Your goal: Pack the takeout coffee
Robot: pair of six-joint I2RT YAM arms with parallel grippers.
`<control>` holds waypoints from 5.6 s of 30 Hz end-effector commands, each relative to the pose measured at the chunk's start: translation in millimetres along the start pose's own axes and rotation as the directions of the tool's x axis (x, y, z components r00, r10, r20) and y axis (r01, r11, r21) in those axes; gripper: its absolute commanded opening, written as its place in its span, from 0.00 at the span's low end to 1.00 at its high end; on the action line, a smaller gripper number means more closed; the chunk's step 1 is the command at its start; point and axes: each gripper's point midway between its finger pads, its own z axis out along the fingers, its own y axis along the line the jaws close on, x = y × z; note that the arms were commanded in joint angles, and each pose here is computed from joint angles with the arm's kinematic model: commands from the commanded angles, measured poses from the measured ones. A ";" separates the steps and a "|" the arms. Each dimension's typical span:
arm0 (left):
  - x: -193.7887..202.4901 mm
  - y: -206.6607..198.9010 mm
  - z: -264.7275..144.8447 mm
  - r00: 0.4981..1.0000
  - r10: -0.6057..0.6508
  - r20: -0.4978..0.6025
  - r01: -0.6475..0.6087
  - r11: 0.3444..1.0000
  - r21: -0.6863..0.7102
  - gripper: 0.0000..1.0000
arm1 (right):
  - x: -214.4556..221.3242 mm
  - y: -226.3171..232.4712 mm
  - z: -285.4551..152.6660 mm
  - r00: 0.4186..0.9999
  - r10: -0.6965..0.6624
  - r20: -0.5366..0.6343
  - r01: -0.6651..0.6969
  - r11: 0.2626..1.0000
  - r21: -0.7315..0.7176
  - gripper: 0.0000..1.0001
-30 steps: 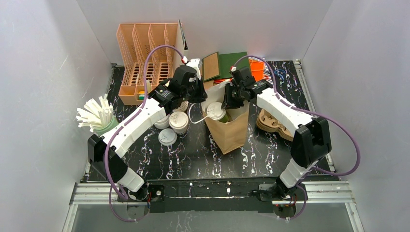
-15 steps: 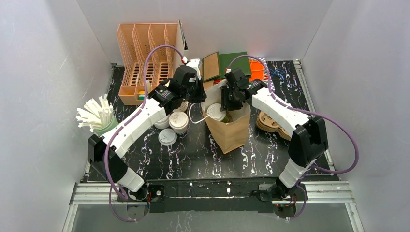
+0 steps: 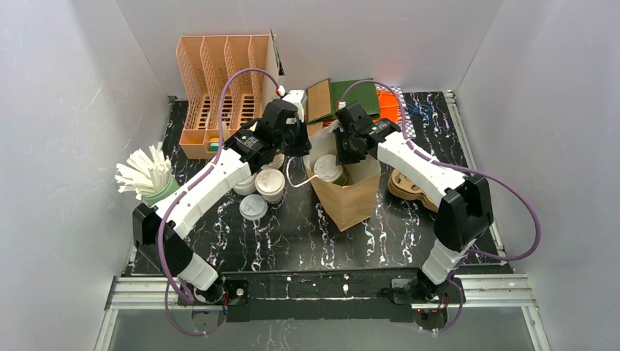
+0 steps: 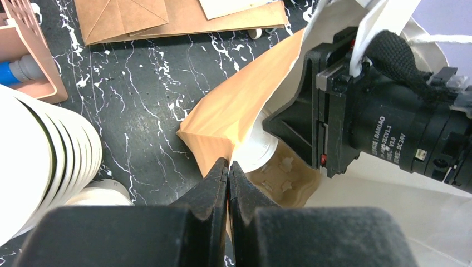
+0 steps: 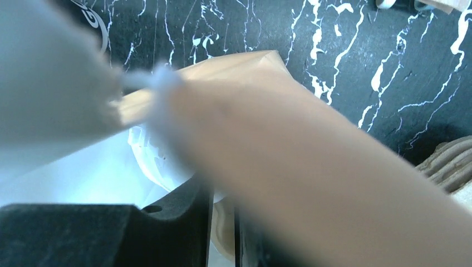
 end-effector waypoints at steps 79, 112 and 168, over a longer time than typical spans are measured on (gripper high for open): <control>-2.2 -31.3 -14.7 0.976 0.213 -0.040 -0.205 0.968 0.147 0.00 | 27.3 76.2 -33.3 0.603 -0.731 0.321 0.797 0.534 -0.281 0.98; -8.0 -33.7 -24.6 0.981 0.193 0.004 -0.191 0.969 0.157 0.00 | 46.8 97.2 -15.0 0.441 -0.810 0.387 0.897 0.388 -0.211 0.94; -2.3 -10.9 -19.9 0.983 0.185 0.002 -0.185 0.980 0.079 0.00 | 17.0 60.4 -39.4 0.831 -0.445 0.334 0.551 0.743 -0.380 0.61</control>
